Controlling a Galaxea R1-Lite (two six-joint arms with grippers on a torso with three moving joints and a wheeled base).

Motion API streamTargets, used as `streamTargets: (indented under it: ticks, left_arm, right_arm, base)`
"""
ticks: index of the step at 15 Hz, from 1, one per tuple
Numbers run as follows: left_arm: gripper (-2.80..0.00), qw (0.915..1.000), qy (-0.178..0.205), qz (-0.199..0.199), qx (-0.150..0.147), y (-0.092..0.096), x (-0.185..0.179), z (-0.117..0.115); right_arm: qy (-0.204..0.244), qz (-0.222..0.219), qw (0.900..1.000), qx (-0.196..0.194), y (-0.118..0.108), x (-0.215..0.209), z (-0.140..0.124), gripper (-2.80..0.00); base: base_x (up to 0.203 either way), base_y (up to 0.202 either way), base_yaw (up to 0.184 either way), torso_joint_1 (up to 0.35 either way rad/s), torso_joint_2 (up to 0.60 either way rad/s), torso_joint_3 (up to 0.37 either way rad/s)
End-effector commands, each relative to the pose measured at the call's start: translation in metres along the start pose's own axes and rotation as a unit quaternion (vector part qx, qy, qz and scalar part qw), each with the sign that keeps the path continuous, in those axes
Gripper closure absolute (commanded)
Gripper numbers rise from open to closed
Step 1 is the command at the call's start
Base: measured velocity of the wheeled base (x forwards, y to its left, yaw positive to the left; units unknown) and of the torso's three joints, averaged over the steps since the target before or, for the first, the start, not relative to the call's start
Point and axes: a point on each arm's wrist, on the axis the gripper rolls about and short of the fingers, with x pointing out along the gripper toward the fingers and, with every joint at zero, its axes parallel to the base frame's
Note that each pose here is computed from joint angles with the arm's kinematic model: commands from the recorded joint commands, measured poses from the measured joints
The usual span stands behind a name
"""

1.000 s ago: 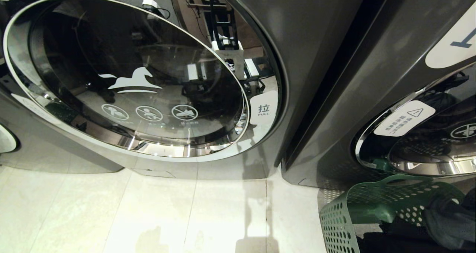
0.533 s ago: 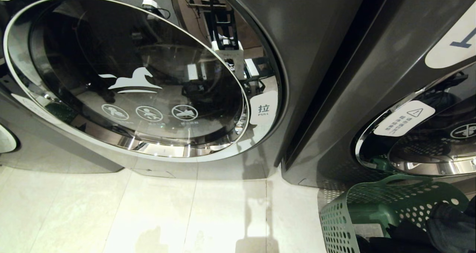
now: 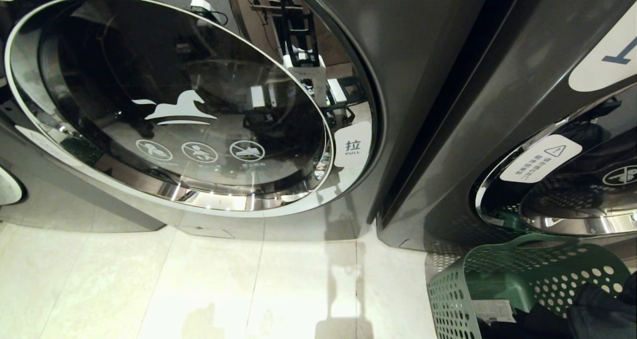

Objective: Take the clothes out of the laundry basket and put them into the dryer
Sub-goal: Take the clothes out of the basket

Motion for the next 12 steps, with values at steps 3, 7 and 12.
streamTargets:
  ticks: [3,7,12]
  left_arm:
    - [0.0,1.0,-0.001,0.0,0.0,0.0,0.0,0.0]
    - [0.0,1.0,-0.001,0.0,0.0,0.0,0.0,0.0]
    - [0.0,1.0,-0.001,0.0,0.0,0.0,0.0,0.0]
  right_arm:
    - [-0.039,0.08,0.996,-0.001,0.001,-0.02,-0.011,0.0]
    - [-0.061,0.125,0.99,0.015,0.003,-0.025,-0.022,0.0]
    - [-0.058,0.12,0.991,0.033,0.003,-0.025,-0.022,0.0]
  base:
    - [0.0,0.0,0.0,0.0,0.0,0.0]
    - [0.0,0.0,0.0,0.0,0.0,0.0]
    - [0.0,0.0,0.0,0.0,0.0,0.0]
